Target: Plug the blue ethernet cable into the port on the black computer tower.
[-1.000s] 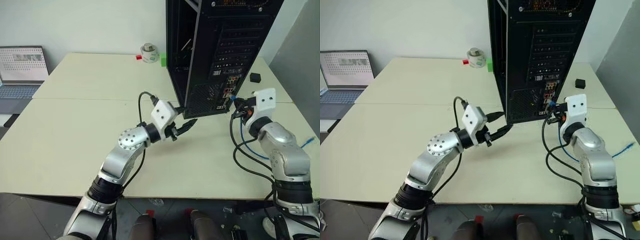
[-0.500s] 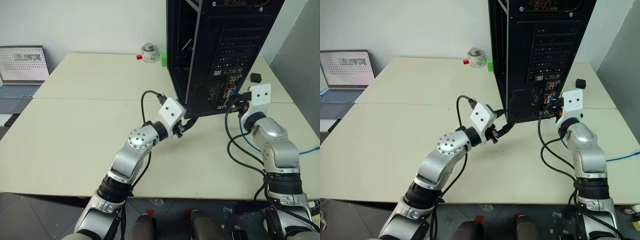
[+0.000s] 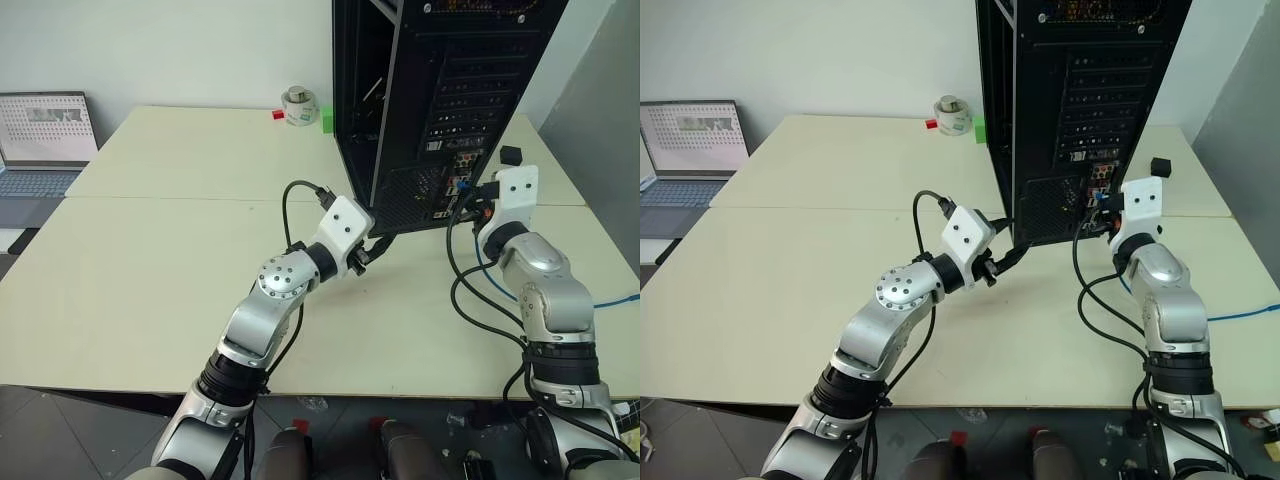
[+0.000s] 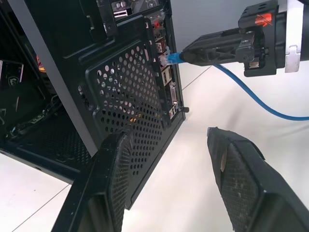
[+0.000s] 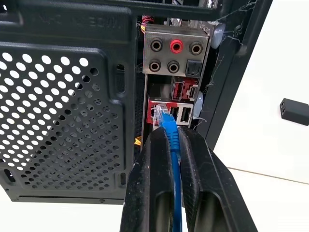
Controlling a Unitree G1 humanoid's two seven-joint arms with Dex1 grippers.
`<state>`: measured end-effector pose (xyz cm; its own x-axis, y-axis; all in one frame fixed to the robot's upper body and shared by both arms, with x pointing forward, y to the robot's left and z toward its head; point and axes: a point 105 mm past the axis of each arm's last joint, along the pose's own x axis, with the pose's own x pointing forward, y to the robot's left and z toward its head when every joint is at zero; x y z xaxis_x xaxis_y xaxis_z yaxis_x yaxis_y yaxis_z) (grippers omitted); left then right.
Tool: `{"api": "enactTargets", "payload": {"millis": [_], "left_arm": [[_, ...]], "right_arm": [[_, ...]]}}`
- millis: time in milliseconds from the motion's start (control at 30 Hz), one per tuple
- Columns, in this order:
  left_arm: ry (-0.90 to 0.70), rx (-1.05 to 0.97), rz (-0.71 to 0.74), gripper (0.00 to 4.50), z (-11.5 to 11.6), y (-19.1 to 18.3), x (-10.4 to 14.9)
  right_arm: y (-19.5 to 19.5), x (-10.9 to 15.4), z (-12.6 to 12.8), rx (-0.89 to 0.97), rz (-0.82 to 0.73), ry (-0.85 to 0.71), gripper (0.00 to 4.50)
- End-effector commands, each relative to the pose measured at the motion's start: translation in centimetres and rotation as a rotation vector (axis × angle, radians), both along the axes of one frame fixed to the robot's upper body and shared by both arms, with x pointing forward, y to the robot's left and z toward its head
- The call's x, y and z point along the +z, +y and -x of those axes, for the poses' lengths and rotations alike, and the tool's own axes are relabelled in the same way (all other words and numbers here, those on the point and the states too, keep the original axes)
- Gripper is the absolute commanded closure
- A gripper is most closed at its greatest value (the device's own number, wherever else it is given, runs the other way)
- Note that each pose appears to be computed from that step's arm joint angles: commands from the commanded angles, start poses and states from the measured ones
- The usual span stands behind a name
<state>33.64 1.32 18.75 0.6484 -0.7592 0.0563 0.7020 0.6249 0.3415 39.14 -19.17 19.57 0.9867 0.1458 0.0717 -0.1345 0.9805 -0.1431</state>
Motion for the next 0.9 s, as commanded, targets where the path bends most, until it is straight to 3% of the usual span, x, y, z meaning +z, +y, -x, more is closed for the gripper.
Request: {"api": "enactTargets", "payload": {"millis": [33,900], "left_arm": [[-0.029,-0.004,0.011,1.88,0.2,-0.1,0.8],[-0.031,-0.005,0.003,1.88,0.2,-0.3,0.6]], "right_arm": [[0.5,1.5,-0.1,0.001,-0.003,-0.051,4.50],[0.9,2.7,-0.2,-0.015,-0.054,-0.073,4.50]]}}
